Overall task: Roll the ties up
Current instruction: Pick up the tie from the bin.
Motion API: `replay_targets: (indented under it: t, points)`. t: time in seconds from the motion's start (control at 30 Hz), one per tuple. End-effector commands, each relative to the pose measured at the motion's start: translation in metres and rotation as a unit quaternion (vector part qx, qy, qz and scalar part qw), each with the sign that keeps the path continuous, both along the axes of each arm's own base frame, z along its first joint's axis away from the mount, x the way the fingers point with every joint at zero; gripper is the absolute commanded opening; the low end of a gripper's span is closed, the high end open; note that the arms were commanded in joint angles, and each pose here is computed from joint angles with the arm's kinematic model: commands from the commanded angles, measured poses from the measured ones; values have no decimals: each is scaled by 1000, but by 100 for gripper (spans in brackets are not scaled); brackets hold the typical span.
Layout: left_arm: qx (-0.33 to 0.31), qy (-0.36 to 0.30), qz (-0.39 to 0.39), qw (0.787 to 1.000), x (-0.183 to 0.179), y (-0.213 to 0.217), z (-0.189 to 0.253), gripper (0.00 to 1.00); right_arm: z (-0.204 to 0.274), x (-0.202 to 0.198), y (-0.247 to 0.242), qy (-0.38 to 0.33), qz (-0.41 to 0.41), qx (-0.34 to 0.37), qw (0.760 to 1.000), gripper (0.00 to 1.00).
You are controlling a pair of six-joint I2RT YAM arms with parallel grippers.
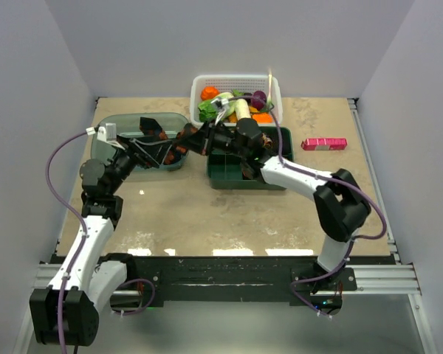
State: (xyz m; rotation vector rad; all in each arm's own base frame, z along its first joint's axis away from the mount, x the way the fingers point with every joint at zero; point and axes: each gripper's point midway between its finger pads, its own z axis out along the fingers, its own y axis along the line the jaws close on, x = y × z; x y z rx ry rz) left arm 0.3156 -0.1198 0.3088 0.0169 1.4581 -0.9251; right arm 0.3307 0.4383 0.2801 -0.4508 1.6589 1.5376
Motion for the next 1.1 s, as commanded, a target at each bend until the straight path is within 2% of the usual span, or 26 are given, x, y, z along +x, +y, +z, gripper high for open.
replay_targets:
  t: [0.0, 0.13, 0.4, 0.63, 0.83, 0.93, 1.07]
  points:
    - [7, 30, 4, 1000, 3, 1, -12, 100, 43, 45, -45, 60, -167, 47, 983, 0]
    - [-22, 7, -50, 998, -2, -14, 0, 98, 57, 50, -51, 98, -168, 81, 977, 0]
    - [-79, -3, -135, 988, -3, -33, 12, 93, 68, 44, -43, 106, -135, 98, 980, 0]
    - [-85, 11, -192, 978, 6, -58, 10, 89, 77, 38, -43, 94, -127, 108, 982, 0]
    - [-84, 1, -199, 976, 14, -73, 19, 85, 77, 35, -39, 93, -113, 104, 984, 0]
    - [-81, 2, -196, 977, 25, -75, 22, 79, 74, 35, -39, 95, -111, 106, 984, 0]
    - [-81, 11, -209, 974, 35, -82, 19, 64, 73, 33, -38, 98, -105, 105, 984, 0]
